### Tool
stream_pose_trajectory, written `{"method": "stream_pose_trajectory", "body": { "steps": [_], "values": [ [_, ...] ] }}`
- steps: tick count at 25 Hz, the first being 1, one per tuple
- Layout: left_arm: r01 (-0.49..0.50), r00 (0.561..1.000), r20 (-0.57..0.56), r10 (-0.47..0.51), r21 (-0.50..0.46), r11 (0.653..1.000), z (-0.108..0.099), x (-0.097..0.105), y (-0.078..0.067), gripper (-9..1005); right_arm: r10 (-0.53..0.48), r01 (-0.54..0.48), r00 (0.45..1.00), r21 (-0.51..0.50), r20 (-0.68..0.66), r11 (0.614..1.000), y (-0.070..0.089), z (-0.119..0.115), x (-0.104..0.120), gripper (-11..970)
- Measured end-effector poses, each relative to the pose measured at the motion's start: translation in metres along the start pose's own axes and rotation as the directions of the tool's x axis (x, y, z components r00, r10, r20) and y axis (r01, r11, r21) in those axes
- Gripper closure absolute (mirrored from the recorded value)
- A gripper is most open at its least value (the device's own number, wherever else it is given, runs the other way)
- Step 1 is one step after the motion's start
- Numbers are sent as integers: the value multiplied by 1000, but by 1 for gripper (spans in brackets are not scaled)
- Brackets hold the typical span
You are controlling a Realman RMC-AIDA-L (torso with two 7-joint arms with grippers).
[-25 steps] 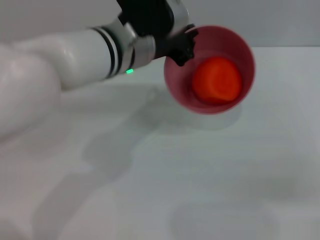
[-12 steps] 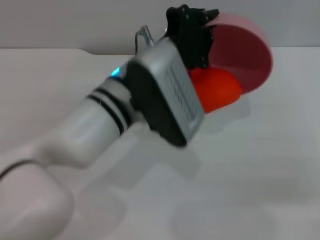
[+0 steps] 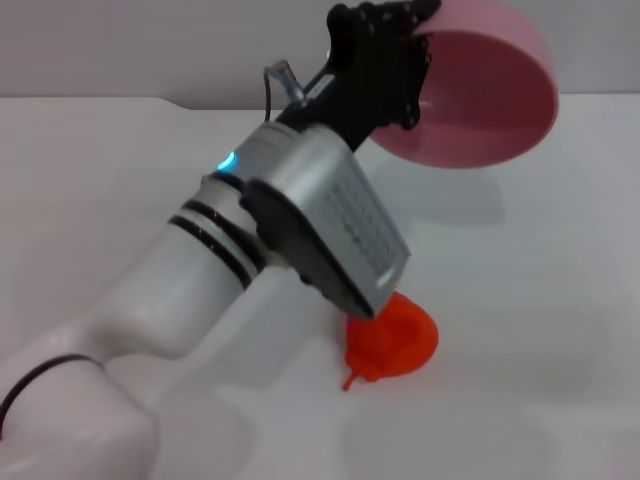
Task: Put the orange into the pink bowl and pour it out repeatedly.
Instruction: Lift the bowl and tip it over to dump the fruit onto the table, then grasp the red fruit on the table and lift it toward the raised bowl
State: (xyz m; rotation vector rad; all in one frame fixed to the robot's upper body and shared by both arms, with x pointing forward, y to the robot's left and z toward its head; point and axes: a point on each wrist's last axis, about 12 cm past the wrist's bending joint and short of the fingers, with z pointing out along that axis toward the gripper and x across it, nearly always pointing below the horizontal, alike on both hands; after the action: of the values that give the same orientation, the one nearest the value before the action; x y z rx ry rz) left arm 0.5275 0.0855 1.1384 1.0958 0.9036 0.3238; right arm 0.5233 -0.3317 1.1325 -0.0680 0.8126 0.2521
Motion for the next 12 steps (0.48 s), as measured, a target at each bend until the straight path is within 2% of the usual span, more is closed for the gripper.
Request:
{"method": "stream_pose_trajectory", "body": {
  "steps": [2,3,4,6,8,9,10,12],
  "values": [
    [47,999,-13,-47,0,999,4,0,3,952,1,-1,1000,-2,1,1000,0,1,0,473],
    [104,994,-31,-104,3,995,9,1,7,952,1,-1,1000,-2,1,1000,0,1,0,472],
    [104,994,-31,-104,3,995,9,1,7,952,1,-1,1000,-2,1,1000,0,1,0,471],
    [248,966,-91,-243,50,968,23,3,19,952,1,-1,1000,-3,1,1000,0,1,0,470],
    [340,936,-131,-328,80,937,32,6,29,952,0,0,1000,-3,1,1000,0,1,0,468],
    [340,936,-131,-328,80,937,32,6,29,952,1,-1,1000,-2,0,1000,0,1,0,467],
    [437,892,-177,-415,111,892,42,10,41,952,4,-4,1000,-1,-3,1000,0,1,0,467],
    [547,827,-266,-496,176,818,55,20,57,952,10,-10,1000,0,-6,1000,-1,1,1,465]
  ]
}}
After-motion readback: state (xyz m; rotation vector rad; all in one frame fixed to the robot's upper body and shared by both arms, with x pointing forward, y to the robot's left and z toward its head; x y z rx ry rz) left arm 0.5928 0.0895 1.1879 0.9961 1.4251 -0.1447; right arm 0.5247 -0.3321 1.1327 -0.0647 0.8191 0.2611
